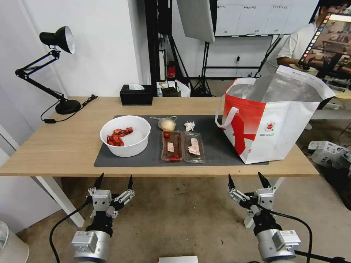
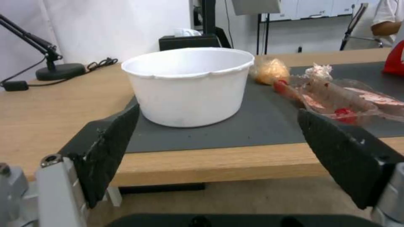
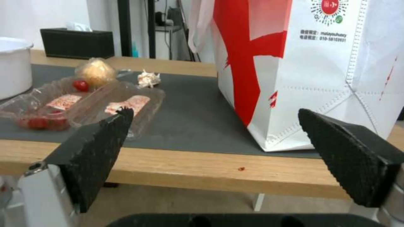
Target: Pick up the trash from the table and place it into the takeout bag.
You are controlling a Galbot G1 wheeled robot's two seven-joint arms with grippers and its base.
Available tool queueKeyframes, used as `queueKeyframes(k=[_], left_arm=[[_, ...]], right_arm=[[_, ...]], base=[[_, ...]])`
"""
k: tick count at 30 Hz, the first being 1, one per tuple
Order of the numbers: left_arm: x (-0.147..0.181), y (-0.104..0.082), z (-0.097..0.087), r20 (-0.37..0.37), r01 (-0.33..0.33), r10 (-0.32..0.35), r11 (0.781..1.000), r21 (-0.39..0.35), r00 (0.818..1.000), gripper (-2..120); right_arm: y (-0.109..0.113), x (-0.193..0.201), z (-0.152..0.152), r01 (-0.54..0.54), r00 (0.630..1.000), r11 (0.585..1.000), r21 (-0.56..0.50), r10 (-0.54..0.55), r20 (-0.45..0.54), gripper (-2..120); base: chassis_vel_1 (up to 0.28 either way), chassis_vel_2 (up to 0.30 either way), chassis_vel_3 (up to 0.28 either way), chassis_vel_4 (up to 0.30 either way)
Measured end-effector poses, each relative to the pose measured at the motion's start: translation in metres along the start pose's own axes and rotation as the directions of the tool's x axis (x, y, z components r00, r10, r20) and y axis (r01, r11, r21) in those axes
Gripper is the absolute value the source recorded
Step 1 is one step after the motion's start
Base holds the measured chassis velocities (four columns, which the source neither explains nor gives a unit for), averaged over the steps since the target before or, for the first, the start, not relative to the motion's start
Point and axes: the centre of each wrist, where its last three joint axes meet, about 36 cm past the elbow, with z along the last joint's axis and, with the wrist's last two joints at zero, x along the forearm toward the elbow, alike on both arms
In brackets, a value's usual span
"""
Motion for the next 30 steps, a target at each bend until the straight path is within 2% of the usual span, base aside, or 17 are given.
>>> queueKeyframes(k=[18, 22, 30], left_arm=[[0.0, 0.0, 0.0, 0.0, 0.0, 0.0, 1.0, 0.0, 1.0, 100], [-0.001, 0.0, 0.0, -0.001, 0.0, 0.0, 1.0, 0.004, 1.0, 100], [-0.026, 0.019, -0.014, -0.096, -0.005, 0.016, 0.994, 0.11, 0.995, 100]], right_arm=[[-0.001, -0.001, 0.0, 0.003, 1.0, 1.0, 0.0, -0.003, -0.006, 100], [-0.013, -0.006, -0.005, 0.033, 0.997, 0.999, -0.001, -0.033, -0.065, 100], [-0.044, -0.022, -0.023, 0.113, 0.971, 0.993, -0.02, -0.115, -0.209, 100]], base=[[0.0, 0.0, 0.0, 0.0], [0.0, 0.0, 0.0, 0.0], [0.0, 0.0, 0.0, 0.0]])
